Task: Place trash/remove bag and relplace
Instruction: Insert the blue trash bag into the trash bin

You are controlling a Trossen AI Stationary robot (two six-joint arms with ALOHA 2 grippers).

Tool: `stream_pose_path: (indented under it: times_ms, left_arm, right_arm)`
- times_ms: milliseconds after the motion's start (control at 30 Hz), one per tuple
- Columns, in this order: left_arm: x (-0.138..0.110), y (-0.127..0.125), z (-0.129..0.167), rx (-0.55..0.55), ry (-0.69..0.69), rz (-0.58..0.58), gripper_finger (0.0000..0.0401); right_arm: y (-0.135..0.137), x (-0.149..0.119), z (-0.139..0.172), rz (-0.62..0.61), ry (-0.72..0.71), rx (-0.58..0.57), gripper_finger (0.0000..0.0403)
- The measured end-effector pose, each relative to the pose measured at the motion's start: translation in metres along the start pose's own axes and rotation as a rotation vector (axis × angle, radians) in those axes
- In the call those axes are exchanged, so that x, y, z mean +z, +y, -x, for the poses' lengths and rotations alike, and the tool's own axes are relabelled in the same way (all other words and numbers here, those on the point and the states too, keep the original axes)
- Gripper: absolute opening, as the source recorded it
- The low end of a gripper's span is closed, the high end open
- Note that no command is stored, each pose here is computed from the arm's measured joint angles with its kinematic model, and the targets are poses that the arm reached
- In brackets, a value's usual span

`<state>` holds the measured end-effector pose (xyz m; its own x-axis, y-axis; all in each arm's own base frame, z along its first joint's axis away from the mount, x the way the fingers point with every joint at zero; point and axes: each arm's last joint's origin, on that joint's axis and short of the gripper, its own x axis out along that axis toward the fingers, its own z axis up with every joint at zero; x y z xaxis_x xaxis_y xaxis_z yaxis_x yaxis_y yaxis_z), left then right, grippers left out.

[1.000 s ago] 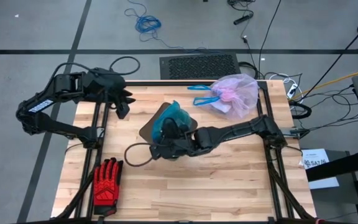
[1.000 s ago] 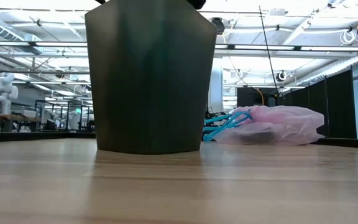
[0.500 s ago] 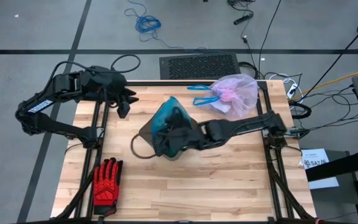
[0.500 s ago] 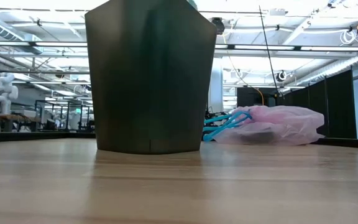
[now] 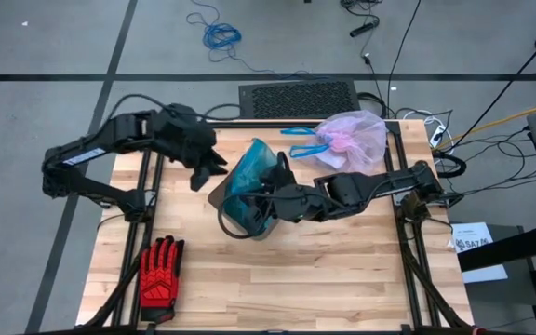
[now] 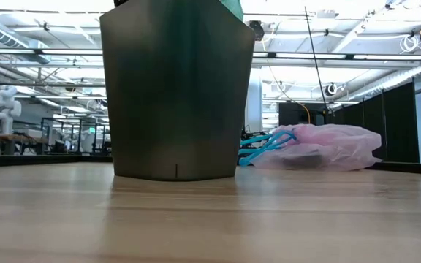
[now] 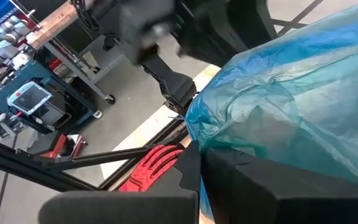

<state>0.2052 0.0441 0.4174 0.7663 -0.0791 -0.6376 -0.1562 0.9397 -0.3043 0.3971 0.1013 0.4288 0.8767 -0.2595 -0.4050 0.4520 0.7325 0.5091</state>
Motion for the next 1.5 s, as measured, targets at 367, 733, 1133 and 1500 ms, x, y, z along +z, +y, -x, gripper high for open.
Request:
stream_pose_path:
  times_ms: [367, 733, 1133, 1500]
  left_arm:
    - [-0.010, 0.011, -0.035, -0.033, -0.029, 0.082, 0.0201]
    - [-0.006, 0.014, -0.062, -0.047, -0.024, 0.088, 0.0212]
    - [-0.008, 0.019, -0.059, -0.006, -0.020, 0.051, 0.0014]
    - [-0.026, 0.005, 0.028, -0.024, -0.071, 0.196, 0.0001]
  right_arm:
    - [0.002, -0.001, 0.001, -0.002, -0.002, 0.008, 0.0000]
    - [0.000, 0.002, -0.001, -0.007, -0.015, 0.003, 0.0000]
    - [0.000, 0.010, 0.009, 0.024, -0.037, 0.017, 0.0000]
    - [-0.015, 0.003, 0.009, 0.080, 0.059, -0.102, 0.0000]
